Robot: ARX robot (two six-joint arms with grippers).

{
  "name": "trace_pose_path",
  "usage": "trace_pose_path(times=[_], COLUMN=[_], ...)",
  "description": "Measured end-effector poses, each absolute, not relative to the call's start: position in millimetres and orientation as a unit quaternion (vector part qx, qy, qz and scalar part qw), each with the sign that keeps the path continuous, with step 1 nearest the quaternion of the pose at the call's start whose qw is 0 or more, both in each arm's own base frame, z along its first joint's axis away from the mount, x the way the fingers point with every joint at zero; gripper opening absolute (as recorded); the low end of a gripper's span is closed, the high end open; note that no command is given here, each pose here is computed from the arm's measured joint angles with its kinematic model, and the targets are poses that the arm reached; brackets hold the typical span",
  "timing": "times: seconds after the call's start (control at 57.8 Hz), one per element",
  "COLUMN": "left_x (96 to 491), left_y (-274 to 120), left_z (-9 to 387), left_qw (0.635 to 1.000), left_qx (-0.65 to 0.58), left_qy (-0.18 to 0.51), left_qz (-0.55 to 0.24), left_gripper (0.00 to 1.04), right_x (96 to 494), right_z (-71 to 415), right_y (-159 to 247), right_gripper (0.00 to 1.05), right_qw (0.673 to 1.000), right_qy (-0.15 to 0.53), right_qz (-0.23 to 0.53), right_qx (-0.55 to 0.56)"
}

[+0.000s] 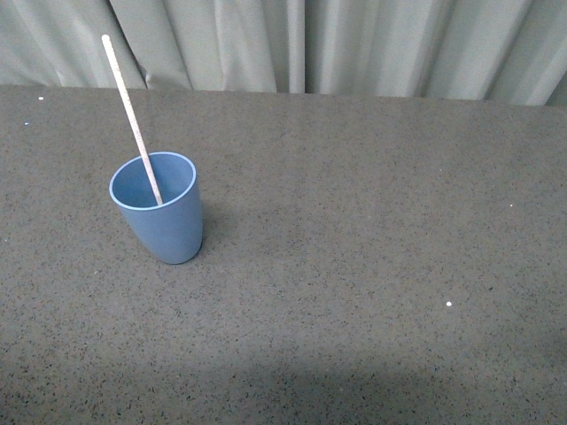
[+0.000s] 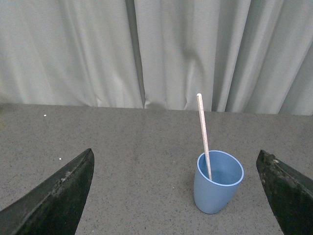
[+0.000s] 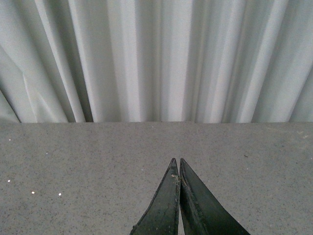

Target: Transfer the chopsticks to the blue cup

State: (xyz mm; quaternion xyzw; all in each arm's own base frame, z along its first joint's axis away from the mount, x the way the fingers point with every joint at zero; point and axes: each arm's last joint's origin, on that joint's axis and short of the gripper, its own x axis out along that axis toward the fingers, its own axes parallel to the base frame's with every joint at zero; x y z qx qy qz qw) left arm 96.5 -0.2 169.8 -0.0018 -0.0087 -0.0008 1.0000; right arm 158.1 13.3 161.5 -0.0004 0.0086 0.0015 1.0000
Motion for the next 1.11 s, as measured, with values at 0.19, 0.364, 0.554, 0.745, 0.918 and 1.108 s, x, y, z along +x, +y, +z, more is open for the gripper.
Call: trace_pose_path(times=[0.19,0.364,0.554,0.745,0.918,1.108], left_x=[97,97,97,97,97,97], left_y=[0,0,0,0,0,0], left_z=[170,170,170,170,170,170], left_qw=[1.0,1.0,1.0,1.0,1.0,1.0], left_qx=[-0.002,-0.002,-0.002,-0.002,-0.002,-0.002], left_qy=[-0.009,-0.009,-0.009,-0.009,-0.009,-0.009], left_qz=[-0.001,-0.001,-0.001,-0.001,-0.001,-0.001], left_gripper=[0.98,0.98,0.98,0.98,0.98,0.98], right_x=[146,138,128,122,117,113], right_z=[162,164,167,168,168,168], right_y=[2,0,0,0,0,0], right_gripper=[0.01,0.01,0.01,0.01,0.01,0.01], right_qw=[1.0,1.0,1.0,1.0,1.0,1.0], right_qy=[0.008,0.004,0.0,-0.003,-0.004,-0.004], right_qz=[0.004,0.001,0.001,0.001,0.001,0.001], right_qx=[0.0,0.0,0.0,0.0,0.0,0.0])
